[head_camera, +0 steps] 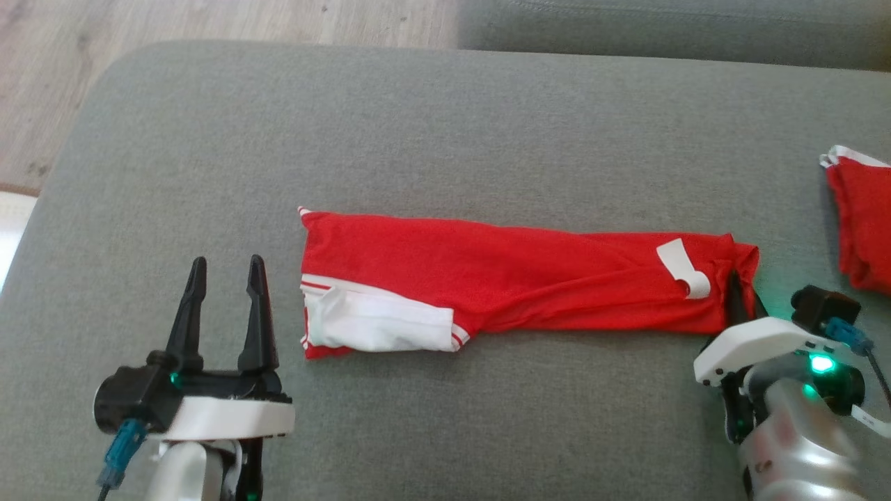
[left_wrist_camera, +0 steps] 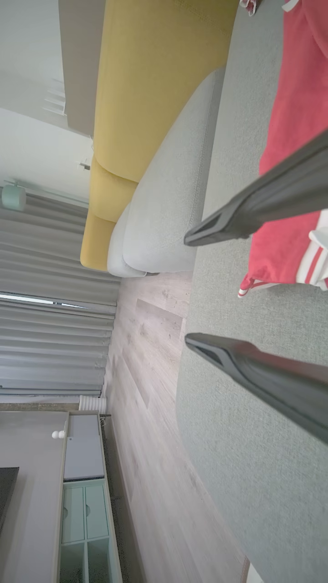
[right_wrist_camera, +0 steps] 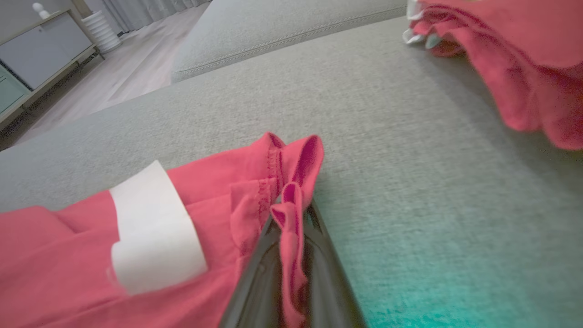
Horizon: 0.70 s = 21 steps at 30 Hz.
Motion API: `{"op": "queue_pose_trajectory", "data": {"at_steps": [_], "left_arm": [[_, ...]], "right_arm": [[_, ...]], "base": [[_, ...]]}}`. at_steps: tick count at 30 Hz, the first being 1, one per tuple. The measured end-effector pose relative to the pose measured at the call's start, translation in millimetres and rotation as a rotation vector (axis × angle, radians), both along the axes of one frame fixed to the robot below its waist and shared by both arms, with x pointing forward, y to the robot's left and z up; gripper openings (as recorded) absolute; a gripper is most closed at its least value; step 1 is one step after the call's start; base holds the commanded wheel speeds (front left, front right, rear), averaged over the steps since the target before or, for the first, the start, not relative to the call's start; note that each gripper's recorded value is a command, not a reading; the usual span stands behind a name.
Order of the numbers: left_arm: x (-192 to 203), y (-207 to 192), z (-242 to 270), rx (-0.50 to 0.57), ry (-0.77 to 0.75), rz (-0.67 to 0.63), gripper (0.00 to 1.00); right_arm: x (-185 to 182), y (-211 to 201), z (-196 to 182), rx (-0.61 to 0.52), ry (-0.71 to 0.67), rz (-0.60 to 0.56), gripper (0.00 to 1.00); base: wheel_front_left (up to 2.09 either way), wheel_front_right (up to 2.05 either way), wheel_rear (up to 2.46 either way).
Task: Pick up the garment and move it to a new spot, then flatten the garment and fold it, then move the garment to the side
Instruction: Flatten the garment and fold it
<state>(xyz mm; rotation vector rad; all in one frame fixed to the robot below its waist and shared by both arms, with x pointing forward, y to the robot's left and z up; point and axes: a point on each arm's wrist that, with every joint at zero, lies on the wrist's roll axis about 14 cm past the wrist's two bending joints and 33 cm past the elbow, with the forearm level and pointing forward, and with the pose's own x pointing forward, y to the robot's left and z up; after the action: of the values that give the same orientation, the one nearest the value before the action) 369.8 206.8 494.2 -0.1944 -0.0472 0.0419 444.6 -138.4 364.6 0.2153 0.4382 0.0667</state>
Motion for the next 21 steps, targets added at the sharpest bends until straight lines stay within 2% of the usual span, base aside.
{"op": "queue_pose_trajectory", "data": {"at_steps": [4, 10, 12, 16, 21], "left_arm": [[1, -5, 4, -0.002, -0.013, -0.014, 1.0], [3, -11, 10, -0.007, -0.033, -0.038, 1.0], [3, -13, 11, -0.007, -0.037, -0.042, 1.0], [0, -15, 12, -0.009, -0.039, -0.048, 1.0], [-5, -15, 13, -0.011, -0.042, -0.049, 1.0]], "right_arm": [[-3, -19, 6, -0.027, -0.018, -0.052, 0.0], [-1, -88, 31, -0.128, -0.096, -0.197, 0.0], [0, -99, 39, -0.153, -0.115, -0.218, 0.0], [2, -93, 48, -0.169, -0.133, -0.197, 0.0], [13, -63, 66, -0.147, -0.172, -0.121, 0.0]], "base": [[0.0, 0.0, 0.0], [0.0, 0.0, 0.0], [0.0, 0.0, 0.0], [0.0, 0.0, 0.0], [0.0, 0.0, 0.0]]}}
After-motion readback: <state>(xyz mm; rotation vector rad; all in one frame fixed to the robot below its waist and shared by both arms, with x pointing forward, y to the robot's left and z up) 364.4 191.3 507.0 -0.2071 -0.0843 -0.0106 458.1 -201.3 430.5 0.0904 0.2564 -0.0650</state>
